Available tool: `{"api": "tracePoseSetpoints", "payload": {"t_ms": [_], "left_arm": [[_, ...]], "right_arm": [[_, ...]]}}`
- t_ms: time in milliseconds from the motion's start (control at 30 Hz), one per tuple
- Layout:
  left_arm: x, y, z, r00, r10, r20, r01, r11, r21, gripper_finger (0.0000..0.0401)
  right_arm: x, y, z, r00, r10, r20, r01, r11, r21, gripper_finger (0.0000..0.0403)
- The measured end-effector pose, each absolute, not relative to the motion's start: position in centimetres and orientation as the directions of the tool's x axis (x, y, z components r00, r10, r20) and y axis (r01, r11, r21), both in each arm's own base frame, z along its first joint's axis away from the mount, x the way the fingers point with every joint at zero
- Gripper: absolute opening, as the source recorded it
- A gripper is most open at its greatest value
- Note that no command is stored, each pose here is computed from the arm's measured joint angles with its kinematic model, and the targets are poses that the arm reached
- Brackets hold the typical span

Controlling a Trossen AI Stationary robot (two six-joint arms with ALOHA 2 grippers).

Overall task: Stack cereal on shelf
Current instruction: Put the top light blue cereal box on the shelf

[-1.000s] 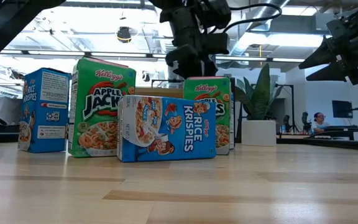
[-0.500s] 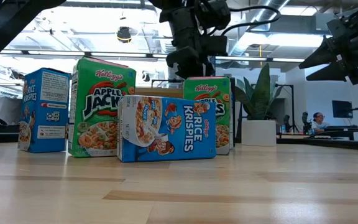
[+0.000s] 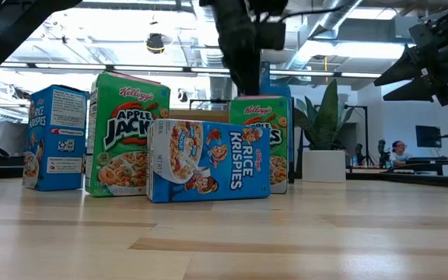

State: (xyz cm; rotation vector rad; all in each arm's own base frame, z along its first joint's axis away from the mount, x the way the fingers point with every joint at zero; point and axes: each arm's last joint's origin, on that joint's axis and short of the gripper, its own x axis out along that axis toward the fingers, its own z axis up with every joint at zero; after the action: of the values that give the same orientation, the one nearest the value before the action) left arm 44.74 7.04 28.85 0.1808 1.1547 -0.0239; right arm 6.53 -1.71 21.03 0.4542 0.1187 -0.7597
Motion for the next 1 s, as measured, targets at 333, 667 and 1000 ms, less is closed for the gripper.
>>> {"api": "tracePoseSetpoints", "payload": {"t_ms": [333, 667, 1000], "left_arm": [[40.0, 6.1, 35.6, 0.317, 0.001, -0.948, -0.044, 0.999, -0.014, 0.0174], [33.1, 6.7, 43.2, 0.427, 0.299, -0.854, -0.233, 0.948, 0.215, 0.0174], [29.3, 13.9, 44.5, 0.377, 0.397, -0.837, -0.29, 0.909, 0.301, 0.0174]], "right_arm": [[6.5, -1.7, 21.0, 0.723, -0.637, -0.265, 0.688, 0.634, 0.353, 0.0286], [6.5, -1.7, 21.0, 0.714, -0.649, -0.262, 0.697, 0.626, 0.349, 0.0286], [6.5, -1.7, 21.0, 0.714, -0.649, -0.262, 0.697, 0.625, 0.351, 0.0286]]}}
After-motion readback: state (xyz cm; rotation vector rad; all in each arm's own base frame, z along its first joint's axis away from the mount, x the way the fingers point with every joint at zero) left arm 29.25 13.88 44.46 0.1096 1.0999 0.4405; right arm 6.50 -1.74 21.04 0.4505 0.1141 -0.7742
